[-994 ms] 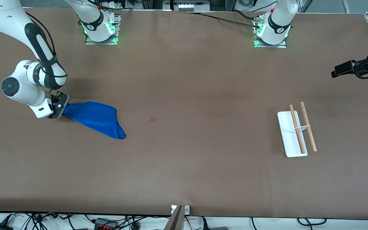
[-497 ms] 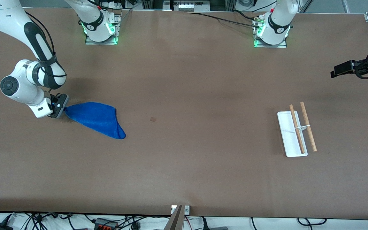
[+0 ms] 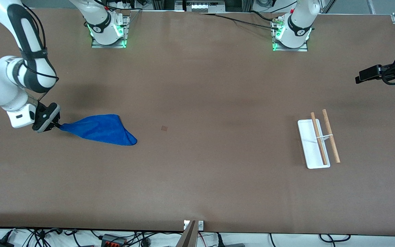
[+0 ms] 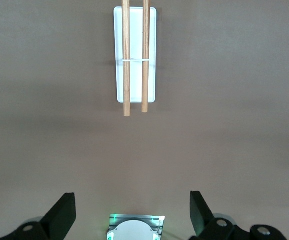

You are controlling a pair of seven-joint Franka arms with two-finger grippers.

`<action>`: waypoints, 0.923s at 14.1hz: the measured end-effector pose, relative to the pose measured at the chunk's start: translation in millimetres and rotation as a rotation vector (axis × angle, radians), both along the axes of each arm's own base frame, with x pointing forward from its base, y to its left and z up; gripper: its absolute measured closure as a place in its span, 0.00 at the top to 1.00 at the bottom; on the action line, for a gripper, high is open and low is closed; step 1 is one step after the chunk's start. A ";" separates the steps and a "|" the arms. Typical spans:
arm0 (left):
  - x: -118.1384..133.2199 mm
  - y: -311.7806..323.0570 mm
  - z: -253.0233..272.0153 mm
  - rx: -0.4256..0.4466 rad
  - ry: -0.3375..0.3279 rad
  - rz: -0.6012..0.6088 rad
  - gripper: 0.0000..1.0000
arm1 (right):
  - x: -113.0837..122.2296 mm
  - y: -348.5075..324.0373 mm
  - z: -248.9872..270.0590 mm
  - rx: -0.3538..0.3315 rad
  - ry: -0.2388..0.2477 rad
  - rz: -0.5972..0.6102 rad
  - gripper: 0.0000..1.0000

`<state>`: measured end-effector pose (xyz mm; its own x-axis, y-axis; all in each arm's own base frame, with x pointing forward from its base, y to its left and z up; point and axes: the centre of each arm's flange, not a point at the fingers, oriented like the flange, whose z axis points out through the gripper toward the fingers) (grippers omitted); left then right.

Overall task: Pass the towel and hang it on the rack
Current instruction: 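Lift the blue towel with the right gripper toward the table middle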

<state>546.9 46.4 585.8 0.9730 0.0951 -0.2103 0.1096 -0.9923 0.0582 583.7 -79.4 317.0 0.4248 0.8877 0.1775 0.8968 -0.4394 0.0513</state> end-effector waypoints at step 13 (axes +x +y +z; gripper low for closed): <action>0.6 7.3 -6.3 -0.005 0.019 0.005 1.00 | 9.1 396.5 212.5 0.421 0.063 -0.431 0.02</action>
<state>547.5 53.7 579.5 0.9684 0.0987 -0.2288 0.1154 -0.9914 0.0609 592.8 317.1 529.4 0.7517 0.4921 0.4391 0.6290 -0.7351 -0.2529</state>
